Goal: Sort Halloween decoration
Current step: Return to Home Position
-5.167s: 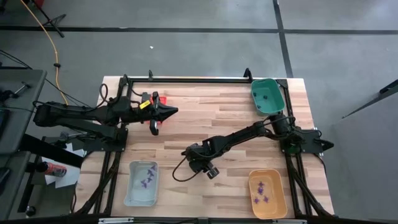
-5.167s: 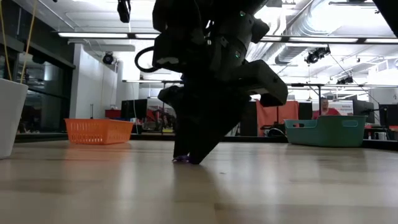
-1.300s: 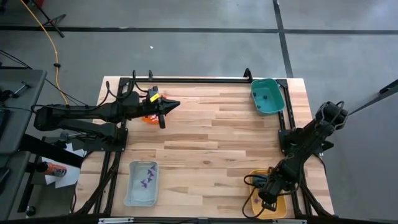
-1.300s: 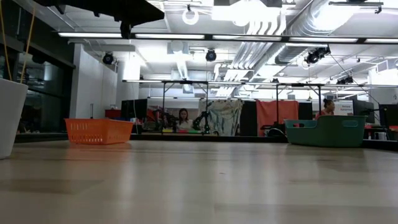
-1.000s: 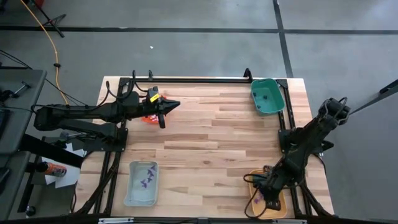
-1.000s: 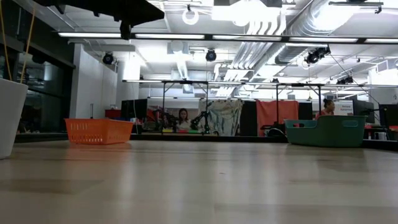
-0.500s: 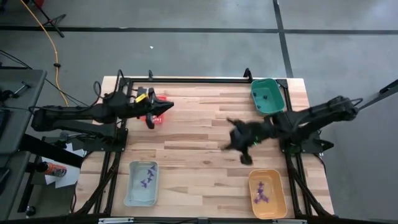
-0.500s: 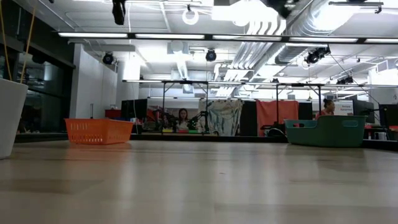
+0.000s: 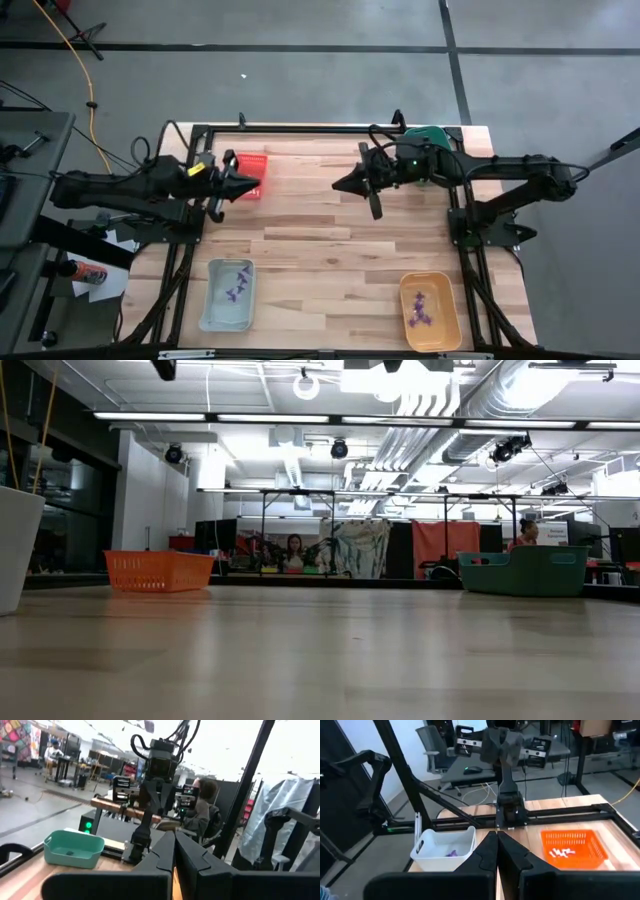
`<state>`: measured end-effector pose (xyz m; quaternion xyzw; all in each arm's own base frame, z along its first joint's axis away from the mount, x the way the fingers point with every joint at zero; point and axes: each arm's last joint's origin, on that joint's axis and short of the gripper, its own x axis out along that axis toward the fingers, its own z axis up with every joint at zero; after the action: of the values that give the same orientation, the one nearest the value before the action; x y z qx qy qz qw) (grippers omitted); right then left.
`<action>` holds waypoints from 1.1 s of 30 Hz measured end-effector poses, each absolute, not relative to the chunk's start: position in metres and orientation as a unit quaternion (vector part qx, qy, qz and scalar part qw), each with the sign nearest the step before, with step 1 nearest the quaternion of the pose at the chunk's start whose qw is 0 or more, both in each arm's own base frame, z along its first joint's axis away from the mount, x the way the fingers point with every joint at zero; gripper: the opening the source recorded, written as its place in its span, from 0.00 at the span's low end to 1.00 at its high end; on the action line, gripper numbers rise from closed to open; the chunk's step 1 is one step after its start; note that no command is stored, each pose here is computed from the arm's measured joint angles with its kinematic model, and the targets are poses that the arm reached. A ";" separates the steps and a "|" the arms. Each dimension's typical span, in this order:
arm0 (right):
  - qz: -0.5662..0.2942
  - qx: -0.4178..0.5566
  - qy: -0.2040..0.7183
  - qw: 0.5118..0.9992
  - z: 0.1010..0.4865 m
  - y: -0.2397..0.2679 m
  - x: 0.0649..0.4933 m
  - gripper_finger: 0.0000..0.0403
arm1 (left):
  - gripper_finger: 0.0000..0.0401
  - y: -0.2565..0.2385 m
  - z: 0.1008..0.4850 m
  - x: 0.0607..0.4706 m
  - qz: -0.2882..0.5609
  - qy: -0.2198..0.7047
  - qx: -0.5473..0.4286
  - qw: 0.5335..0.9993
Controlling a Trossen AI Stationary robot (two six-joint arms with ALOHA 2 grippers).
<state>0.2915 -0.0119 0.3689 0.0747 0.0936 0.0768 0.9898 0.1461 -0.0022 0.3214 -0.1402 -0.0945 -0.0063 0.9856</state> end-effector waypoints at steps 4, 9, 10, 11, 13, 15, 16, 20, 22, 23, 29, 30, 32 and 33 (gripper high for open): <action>0.059 0.079 0.097 0.990 0.368 -0.013 0.291 0.00 | 0.00 -0.002 0.306 0.133 -0.007 -0.107 -0.143 0.984; 0.046 0.106 0.126 0.985 0.363 -0.012 0.290 0.00 | 0.00 -0.001 0.281 0.122 0.004 -0.135 -0.146 0.980; 0.044 0.114 0.137 0.983 0.361 -0.012 0.289 0.00 | 0.00 0.000 0.275 0.120 0.005 -0.143 -0.147 0.979; 0.043 0.123 0.150 0.980 0.359 -0.012 0.288 0.00 | 0.00 0.000 0.270 0.118 0.006 -0.150 -0.148 0.977; 0.042 0.143 0.182 0.972 0.354 -0.011 0.284 0.00 | 0.00 0.000 0.258 0.116 0.008 -0.161 -0.158 0.974; 0.041 0.151 0.206 0.966 0.352 -0.009 0.280 0.00 | 0.00 0.000 0.247 0.114 0.004 -0.173 -0.172 0.970; 0.041 0.152 0.217 0.963 0.351 -0.008 0.277 0.00 | 0.00 0.000 0.241 0.113 0.002 -0.178 -0.178 0.968; 0.036 0.162 0.238 0.957 0.353 -0.006 0.264 0.00 | 0.00 0.001 0.222 0.109 0.003 -0.194 -0.198 0.961; 0.028 0.164 0.241 0.956 0.357 -0.006 0.256 0.00 | 0.00 0.001 0.216 0.108 0.009 -0.200 -0.204 0.958; 0.023 0.164 0.245 0.955 0.358 -0.006 0.252 0.00 | 0.00 0.001 0.212 0.107 0.009 -0.205 -0.207 0.957; 0.015 0.156 0.243 0.957 0.354 0.001 0.223 0.00 | 0.00 0.002 0.202 0.108 0.024 -0.183 -0.217 0.958; 0.016 0.162 0.239 0.957 0.349 0.002 0.217 0.00 | 0.00 0.002 0.202 0.108 0.027 -0.183 -0.218 0.958; 0.009 0.173 0.221 0.960 0.337 0.004 0.205 0.00 | 0.00 0.003 0.200 0.109 0.043 -0.175 -0.220 0.959; 0.011 0.178 0.209 0.962 0.331 0.005 0.200 0.00 | 0.00 0.003 0.199 0.109 0.050 -0.168 -0.220 0.960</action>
<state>0.2000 0.0055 0.3309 0.1776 0.2085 0.0105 0.9617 0.1093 0.0033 0.1989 -0.2200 -0.1684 0.0500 0.9596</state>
